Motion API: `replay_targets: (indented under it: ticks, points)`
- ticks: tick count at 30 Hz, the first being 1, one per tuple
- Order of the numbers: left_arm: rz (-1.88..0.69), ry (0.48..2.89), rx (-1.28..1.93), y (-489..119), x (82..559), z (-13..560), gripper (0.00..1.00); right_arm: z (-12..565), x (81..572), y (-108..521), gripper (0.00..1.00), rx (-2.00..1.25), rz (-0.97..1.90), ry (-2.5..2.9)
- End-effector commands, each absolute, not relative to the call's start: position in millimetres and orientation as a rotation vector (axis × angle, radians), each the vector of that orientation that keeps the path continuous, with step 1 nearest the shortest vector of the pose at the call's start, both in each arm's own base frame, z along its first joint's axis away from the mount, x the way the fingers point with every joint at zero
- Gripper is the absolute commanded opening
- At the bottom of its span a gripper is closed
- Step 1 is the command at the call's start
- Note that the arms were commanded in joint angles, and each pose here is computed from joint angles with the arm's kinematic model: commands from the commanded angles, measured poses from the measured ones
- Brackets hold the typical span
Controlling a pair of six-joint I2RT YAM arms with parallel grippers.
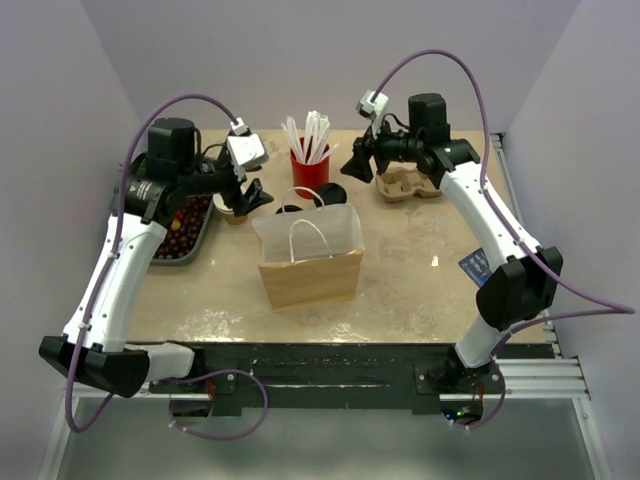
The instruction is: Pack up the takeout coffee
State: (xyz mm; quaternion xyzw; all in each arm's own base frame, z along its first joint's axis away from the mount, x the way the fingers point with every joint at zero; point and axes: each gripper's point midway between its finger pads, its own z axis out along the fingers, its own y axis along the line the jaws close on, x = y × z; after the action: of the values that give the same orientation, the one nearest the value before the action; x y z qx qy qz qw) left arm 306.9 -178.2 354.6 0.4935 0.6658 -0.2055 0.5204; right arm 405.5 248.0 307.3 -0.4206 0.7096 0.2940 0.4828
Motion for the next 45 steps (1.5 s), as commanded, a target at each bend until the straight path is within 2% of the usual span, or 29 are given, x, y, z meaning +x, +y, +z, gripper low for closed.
replay_targets:
  ticks: [1,7,10,14,18,27,30,32,37,45]
  points:
    - [-0.622,1.676,1.260,-184.7,292.7,317.9,0.74,319.0,418.5,258.6,0.66,-1.064,0.739,1.647]
    - [-0.633,1.669,1.200,-195.2,317.1,309.6,0.74,299.5,426.5,262.7,0.65,-1.124,0.738,1.655]
    - [-0.713,1.665,1.222,-208.0,317.0,300.5,0.69,285.0,424.5,260.4,0.64,-1.162,0.721,1.672]
    - [-0.817,1.670,1.284,-222.2,307.9,292.2,0.57,274.6,424.4,258.4,0.64,-1.179,0.712,1.696]
    - [-0.835,1.741,1.278,-220.9,308.7,286.5,0.52,271.9,424.3,257.7,0.64,-1.180,0.716,1.703]
    - [-0.529,1.734,1.074,-175.1,334.4,333.2,0.68,269.4,418.5,257.2,0.63,-1.162,0.729,1.714]
    - [-0.549,1.662,1.177,-170.3,308.7,347.1,0.72,269.5,416.0,255.0,0.63,-1.162,0.728,1.714]
    - [-0.586,1.661,1.267,-169.9,288.2,335.7,0.74,267.2,414.5,255.4,0.63,-1.165,0.732,1.717]
    - [-0.756,1.685,1.357,-191.8,262.7,306.9,0.74,268.6,413.5,257.7,0.63,-1.160,0.750,1.706]
    - [-0.610,1.691,1.302,-213.1,307.6,291.0,0.72,270.5,404.8,254.2,0.63,-1.189,0.737,1.691]
